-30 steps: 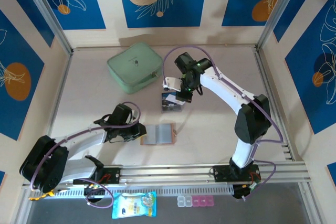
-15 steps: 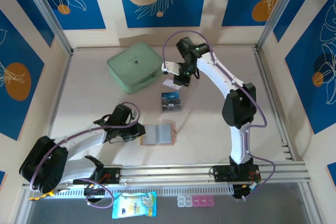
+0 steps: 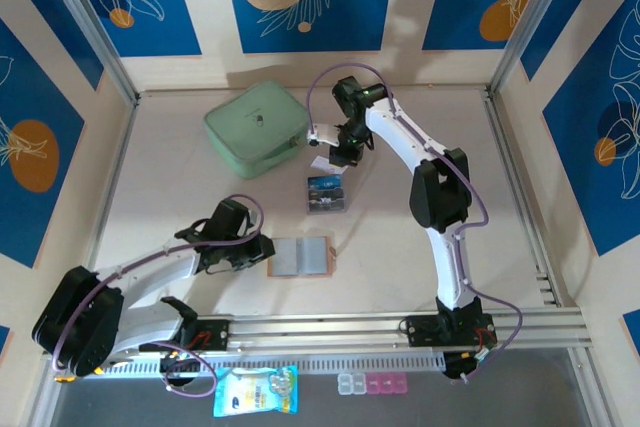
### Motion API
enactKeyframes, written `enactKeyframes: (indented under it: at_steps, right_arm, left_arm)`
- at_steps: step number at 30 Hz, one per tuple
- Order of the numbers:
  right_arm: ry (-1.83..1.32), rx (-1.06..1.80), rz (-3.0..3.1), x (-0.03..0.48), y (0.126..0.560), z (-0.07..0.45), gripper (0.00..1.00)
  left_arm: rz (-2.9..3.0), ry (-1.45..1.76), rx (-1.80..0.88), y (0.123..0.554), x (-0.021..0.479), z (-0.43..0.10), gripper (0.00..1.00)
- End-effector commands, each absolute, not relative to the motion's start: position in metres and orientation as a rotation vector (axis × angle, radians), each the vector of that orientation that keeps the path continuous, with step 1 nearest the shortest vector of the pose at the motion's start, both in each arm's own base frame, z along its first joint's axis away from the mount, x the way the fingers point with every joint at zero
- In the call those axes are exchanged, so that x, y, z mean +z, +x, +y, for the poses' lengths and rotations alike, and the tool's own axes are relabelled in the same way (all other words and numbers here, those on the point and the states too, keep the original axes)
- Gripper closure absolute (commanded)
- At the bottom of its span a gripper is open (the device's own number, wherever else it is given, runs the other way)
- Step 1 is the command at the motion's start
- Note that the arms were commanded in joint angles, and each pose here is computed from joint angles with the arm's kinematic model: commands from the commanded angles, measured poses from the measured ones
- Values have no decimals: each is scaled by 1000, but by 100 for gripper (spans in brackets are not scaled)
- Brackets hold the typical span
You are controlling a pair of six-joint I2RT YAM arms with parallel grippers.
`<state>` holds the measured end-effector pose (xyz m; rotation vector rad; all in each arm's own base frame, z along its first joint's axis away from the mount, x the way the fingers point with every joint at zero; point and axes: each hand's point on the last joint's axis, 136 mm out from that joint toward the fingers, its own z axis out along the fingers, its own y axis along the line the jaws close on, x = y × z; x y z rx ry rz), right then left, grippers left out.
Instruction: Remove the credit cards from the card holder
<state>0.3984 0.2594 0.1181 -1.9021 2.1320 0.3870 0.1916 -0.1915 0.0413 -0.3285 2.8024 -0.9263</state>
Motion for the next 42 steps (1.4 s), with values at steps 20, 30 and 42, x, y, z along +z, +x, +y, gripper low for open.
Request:
enactKeyframes:
  at_steps: [20,30,42]
  right_arm:
    - [-1744,253,2102,133,436,274,81]
    - [-1304,313,2262,160,435,286,83]
    - [-651,523,2473,175,377,306,91]
  left_arm:
    - [2836,-356,-904,195,37,-189,78]
    - [2834,-334,-903,196,33,-190,78]
    - [2840,-314,-929,194,27,-193,79]
